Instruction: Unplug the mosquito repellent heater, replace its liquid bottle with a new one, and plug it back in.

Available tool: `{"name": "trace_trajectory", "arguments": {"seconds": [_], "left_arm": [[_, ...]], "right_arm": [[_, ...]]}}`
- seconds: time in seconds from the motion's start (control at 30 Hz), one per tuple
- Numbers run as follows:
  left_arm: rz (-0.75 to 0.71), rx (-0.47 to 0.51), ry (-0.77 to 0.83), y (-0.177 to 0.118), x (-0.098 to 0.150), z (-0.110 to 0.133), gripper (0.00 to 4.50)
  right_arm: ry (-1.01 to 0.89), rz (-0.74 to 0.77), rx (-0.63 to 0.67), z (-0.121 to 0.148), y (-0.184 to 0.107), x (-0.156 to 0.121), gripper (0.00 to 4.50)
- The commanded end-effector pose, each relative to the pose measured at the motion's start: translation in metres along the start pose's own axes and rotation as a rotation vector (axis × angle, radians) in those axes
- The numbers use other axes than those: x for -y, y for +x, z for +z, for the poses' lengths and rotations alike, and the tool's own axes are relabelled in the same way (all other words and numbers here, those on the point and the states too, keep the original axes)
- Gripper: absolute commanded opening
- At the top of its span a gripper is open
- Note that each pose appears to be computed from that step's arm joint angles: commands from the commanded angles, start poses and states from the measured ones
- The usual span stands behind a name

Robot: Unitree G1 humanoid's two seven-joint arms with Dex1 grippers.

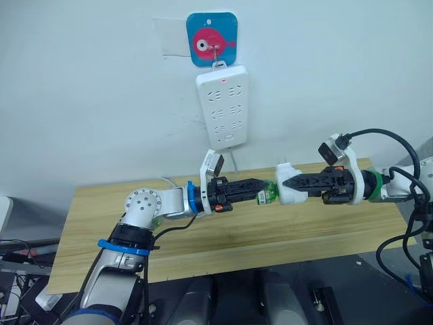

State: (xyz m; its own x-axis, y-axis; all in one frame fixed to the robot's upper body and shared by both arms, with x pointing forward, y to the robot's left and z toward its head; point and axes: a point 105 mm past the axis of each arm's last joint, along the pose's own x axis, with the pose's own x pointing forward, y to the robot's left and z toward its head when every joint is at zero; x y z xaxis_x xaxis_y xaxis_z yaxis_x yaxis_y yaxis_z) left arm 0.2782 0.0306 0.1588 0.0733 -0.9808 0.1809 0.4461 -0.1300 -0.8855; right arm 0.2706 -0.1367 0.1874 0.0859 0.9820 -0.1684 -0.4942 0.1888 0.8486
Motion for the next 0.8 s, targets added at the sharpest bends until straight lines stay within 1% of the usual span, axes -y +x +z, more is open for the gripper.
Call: {"name": "trace_trajectory", "arguments": {"seconds": [0.03,0.1,0.17,0.27,0.37,0.43,0.53,0.6,0.67,0.73,0.8], "left_arm": [[0.093,0.025,0.024,-0.01,-0.003,0.007,2.24],[0.091,0.037,0.039,-0.009,-0.001,0.01,2.95],[0.084,0.054,0.051,-0.009,0.003,0.014,3.44],[0.076,0.103,0.073,-0.012,0.009,0.025,4.41],[0.102,0.146,0.135,-0.02,0.013,0.035,4.46],[0.128,0.145,0.241,-0.023,0.021,0.038,4.46],[0.182,0.118,0.547,-0.024,0.041,0.041,4.46],[0.195,0.075,0.776,-0.024,0.052,0.038,4.46],[0.191,0.017,1.013,-0.025,0.059,0.031,4.46],[0.179,-0.032,1.288,-0.027,0.063,0.023,4.46],[0.157,-0.068,1.441,-0.03,0.063,0.015,4.46]], "right_arm": [[-0.035,0.086,-0.066,-0.009,0.005,-0.02,2.98],[-0.029,0.082,-0.056,-0.008,0.004,-0.019,2.98],[-0.025,0.079,-0.05,-0.007,0.003,-0.018,2.98],[-0.019,0.064,-0.035,-0.007,0.0,-0.015,2.98],[-0.014,0.053,-0.016,-0.004,-0.001,-0.012,2.98],[-0.009,0.051,0.003,-0.001,-0.001,-0.011,2.98],[0.003,0.035,0.031,0.002,-0.005,-0.007,2.98],[0.013,0.027,0.048,0.004,-0.007,-0.005,2.98],[0.022,0.027,0.065,0.008,-0.008,-0.003,2.98],[0.03,0.029,0.076,0.011,-0.008,-0.002,2.98],[0.033,0.029,0.08,0.012,-0.008,-0.001,2.98]]}}
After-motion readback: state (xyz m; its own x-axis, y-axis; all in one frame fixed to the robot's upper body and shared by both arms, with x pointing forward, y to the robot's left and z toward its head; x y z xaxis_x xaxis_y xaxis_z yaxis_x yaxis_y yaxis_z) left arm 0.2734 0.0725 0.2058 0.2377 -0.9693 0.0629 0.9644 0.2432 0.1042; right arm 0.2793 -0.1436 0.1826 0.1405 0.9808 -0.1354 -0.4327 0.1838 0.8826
